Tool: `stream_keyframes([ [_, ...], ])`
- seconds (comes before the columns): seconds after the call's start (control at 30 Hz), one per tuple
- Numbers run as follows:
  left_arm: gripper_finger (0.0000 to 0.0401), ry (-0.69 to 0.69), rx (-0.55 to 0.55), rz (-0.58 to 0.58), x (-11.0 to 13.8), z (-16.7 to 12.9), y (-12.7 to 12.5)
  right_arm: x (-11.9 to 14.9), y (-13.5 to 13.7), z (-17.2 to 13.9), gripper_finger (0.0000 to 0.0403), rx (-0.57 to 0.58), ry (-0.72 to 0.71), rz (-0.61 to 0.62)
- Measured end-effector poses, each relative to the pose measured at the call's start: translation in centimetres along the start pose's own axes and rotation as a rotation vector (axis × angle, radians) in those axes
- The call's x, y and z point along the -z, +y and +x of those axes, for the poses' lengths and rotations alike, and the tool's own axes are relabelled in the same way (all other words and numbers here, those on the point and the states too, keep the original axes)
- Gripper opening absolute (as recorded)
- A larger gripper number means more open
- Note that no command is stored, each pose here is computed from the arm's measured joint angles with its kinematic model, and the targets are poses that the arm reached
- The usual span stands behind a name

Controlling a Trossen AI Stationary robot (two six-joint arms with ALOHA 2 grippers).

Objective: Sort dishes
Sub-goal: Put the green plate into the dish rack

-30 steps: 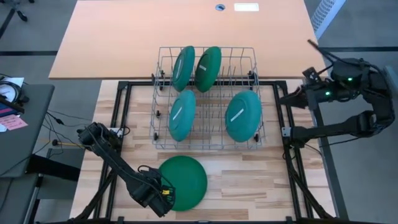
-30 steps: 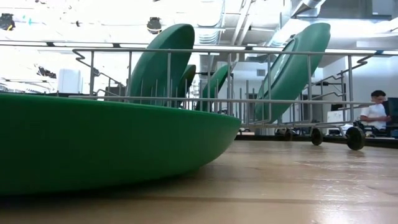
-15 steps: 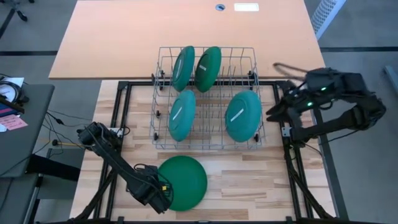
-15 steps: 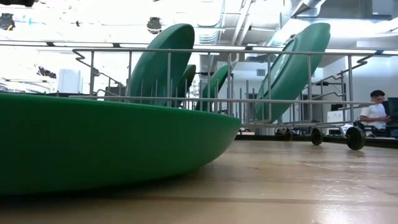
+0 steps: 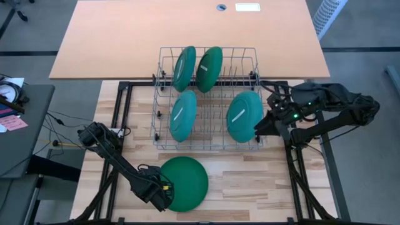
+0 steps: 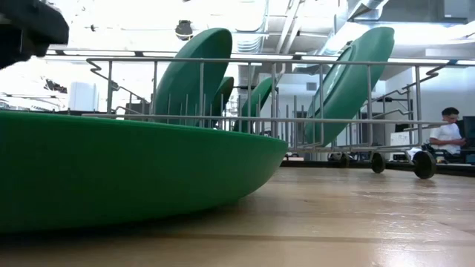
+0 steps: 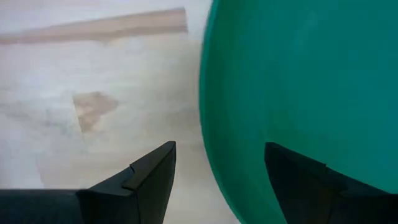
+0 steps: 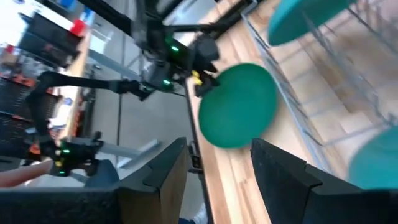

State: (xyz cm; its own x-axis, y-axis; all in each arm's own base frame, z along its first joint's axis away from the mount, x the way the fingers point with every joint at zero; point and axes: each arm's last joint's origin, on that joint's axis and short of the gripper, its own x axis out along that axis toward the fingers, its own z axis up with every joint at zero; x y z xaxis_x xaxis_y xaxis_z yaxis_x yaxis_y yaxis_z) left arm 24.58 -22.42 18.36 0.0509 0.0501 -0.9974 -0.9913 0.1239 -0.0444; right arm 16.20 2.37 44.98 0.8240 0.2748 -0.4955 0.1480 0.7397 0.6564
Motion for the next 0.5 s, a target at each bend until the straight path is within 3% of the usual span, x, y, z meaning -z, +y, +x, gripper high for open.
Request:
stream_keyframes([
  [0.23,0.0214,0.004,0.017,-0.001,-0.2,1.6,0.4,-0.2,0.8,0.3,0.017,-0.058,-0.026,0.018],
  [0.5,0.0125,0.002,0.1,0.02,-0.4,3.1,0.4,0.1,1.2,0.8,0.017,-0.055,-0.009,0.031],
])
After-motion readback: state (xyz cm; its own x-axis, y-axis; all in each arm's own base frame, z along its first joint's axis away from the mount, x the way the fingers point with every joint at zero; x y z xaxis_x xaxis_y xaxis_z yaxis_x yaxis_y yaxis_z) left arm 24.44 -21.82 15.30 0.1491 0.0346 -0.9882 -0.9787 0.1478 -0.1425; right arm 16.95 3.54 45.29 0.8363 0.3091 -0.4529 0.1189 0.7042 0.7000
